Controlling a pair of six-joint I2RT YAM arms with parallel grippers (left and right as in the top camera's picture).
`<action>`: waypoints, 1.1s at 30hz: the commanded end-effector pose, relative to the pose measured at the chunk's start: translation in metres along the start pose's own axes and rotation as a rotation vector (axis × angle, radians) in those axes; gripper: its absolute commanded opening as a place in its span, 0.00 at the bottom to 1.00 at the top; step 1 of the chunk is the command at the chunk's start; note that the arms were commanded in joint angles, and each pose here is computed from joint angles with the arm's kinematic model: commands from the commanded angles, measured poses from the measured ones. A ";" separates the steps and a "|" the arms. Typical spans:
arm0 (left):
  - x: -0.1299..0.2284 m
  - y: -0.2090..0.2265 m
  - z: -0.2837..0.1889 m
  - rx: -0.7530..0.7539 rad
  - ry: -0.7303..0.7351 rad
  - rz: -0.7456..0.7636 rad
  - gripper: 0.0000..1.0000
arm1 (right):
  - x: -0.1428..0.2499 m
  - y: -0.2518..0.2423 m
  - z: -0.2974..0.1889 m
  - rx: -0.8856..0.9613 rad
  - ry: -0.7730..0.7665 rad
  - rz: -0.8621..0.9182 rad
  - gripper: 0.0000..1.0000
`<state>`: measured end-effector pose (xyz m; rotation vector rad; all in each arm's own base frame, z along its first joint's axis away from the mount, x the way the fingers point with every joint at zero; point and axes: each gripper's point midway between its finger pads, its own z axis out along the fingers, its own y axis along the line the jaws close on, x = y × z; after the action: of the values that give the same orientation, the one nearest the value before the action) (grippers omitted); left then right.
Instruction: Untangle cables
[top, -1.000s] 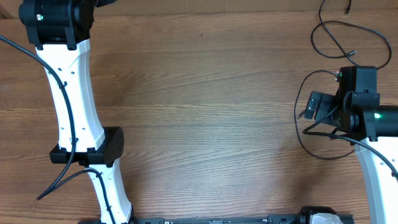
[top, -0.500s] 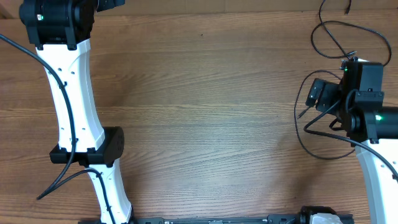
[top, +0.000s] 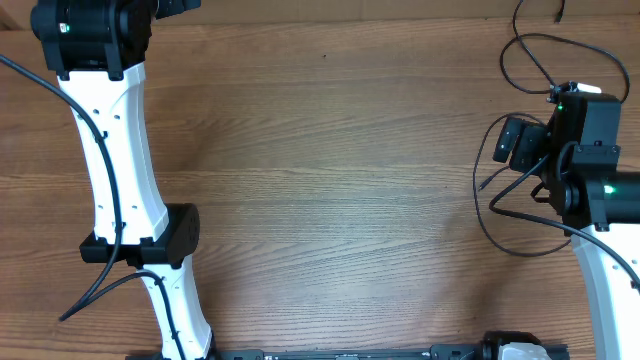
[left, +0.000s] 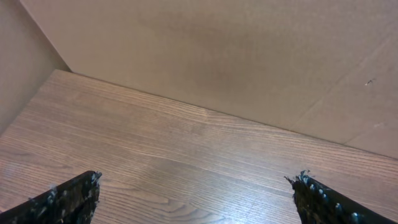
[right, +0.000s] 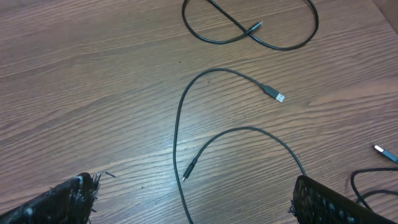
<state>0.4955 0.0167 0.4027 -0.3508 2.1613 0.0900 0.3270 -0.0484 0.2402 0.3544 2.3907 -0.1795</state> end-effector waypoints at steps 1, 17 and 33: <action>0.000 0.001 0.001 -0.012 0.000 0.024 1.00 | -0.010 -0.002 -0.013 0.001 -0.039 0.002 1.00; 0.000 0.001 0.001 -0.012 0.000 0.024 1.00 | 0.011 -0.006 -0.013 0.016 0.047 -0.015 1.00; 0.000 0.001 0.001 -0.011 0.000 0.024 0.99 | -0.046 0.034 -0.051 -0.241 -0.228 0.023 1.00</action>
<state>0.4955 0.0167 0.4027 -0.3513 2.1613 0.0898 0.3468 -0.0370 0.2646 0.3144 2.2688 -0.0754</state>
